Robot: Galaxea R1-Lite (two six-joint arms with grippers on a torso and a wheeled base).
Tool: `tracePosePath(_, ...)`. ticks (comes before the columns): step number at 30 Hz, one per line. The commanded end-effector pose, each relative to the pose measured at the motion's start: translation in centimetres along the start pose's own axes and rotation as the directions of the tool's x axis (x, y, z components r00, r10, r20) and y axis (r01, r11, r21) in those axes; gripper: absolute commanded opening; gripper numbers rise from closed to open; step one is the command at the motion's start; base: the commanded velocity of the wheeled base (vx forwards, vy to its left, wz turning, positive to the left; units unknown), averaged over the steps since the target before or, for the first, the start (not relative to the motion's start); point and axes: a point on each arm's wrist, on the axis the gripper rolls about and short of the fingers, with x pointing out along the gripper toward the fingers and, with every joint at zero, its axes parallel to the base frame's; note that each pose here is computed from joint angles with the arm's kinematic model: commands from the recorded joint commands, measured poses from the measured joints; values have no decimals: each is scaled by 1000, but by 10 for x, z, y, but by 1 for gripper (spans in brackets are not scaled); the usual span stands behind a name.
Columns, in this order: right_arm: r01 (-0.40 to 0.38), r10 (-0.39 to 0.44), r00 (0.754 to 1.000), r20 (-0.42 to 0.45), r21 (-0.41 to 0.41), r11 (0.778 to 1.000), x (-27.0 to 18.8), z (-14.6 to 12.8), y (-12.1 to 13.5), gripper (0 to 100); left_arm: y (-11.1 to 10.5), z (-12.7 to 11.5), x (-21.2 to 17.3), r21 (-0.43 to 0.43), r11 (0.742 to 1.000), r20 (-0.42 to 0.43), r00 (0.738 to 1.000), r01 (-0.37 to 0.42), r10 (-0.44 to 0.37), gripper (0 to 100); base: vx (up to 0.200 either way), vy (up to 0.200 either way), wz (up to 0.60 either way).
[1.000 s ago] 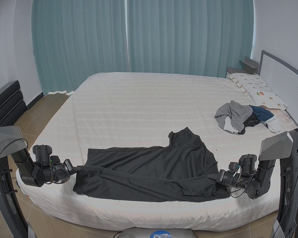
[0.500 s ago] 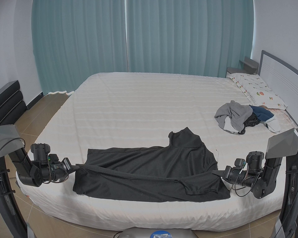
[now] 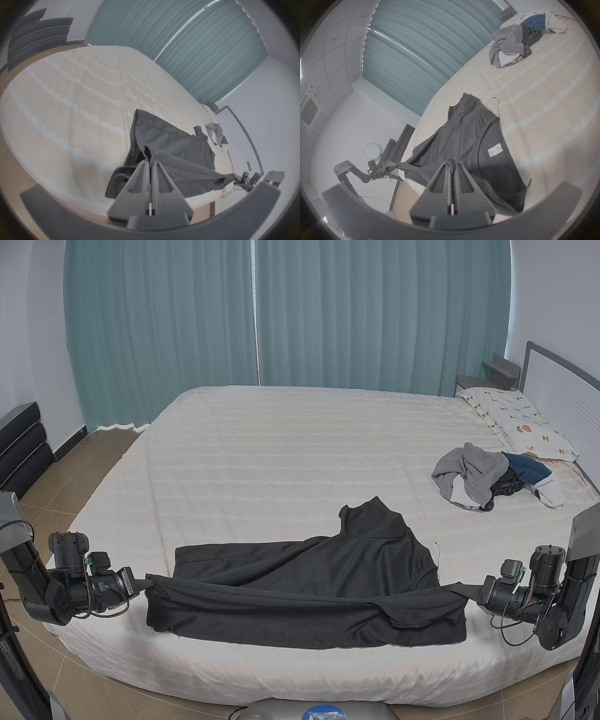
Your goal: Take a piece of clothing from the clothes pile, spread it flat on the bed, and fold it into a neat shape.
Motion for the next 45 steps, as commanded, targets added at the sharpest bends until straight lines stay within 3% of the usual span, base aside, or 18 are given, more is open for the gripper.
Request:
tracePosePath(1,-19,19,999,28,-22,1000,-17,2,13,0,-9,-5,-20,54,999,17,1000,3,-4,0,0,0,0)
tracePosePath(5,-5,5,1000,7,-16,1000,-23,-5,14,0,-11,-11,-29,137,991,13,1000,-8,6,0,0,0,0)
tracePosePath(12,-12,13,1000,19,-24,1000,-34,-6,23,0,-5,-17,-38,210,977,14,999,-40,37,0,0,0,0)
tracePosePath(27,-33,33,999,7,-37,999,-51,-12,33,0,-5,-33,-61,179,982,17,998,-65,63,0,0,0,0)
tracePosePath(30,-17,16,1000,-18,-24,1000,-52,-14,33,0,-5,-36,-66,177,982,17,998,-66,64,0,0,0,0)
tracePosePath(37,35,-45,993,-111,-90,995,-59,-25,30,0,-4,-44,-68,166,984,-7,997,-71,73,0,0,0,0)
tracePosePath(45,39,-50,993,-107,-100,994,-70,-25,38,0,-5,-51,-76,195,978,-9,997,-79,82,0,0,0,0)
